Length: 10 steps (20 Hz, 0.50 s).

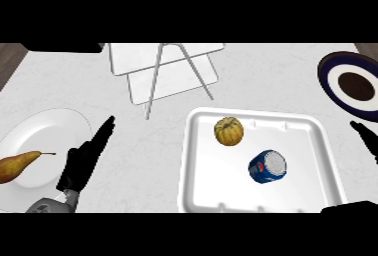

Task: Pick the can from the tray and place it in the tiered shelf

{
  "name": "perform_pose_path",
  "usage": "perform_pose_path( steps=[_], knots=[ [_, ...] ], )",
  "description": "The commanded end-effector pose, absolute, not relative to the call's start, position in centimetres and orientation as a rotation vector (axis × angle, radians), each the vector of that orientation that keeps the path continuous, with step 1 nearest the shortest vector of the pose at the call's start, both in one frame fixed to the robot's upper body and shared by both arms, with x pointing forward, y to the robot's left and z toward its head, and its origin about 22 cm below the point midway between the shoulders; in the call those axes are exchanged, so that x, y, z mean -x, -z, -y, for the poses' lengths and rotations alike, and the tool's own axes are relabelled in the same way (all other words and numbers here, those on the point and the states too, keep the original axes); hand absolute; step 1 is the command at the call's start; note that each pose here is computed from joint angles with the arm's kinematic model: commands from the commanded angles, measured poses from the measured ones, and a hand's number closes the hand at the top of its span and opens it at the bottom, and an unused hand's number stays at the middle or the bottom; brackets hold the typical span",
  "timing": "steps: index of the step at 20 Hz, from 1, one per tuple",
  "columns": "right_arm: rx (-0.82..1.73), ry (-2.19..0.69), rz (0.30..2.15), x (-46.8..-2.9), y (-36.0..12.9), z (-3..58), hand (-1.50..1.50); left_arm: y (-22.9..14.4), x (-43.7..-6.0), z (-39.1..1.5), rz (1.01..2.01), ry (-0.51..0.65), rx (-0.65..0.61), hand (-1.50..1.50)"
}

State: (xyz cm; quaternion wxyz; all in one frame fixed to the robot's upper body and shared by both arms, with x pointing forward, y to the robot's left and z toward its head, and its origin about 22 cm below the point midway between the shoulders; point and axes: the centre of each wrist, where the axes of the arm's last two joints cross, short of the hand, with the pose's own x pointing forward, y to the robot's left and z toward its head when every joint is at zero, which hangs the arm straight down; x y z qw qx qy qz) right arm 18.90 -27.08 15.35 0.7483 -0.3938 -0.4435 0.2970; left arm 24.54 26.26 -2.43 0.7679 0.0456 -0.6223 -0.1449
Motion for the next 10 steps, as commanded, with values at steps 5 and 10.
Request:
perform_pose_path(
  steps=[5,10],
  knots=[
    [1.004,-0.755,0.790,-21.9,-16.8,20.8,-1.50,2.6,-25.4,-25.9,1.328,0.317,-0.078,0.00],
    [0.913,-0.787,0.693,-23.8,-13.1,17.5,-1.50,3.5,-24.1,-25.3,1.323,0.320,-0.080,0.00]
  ],
)
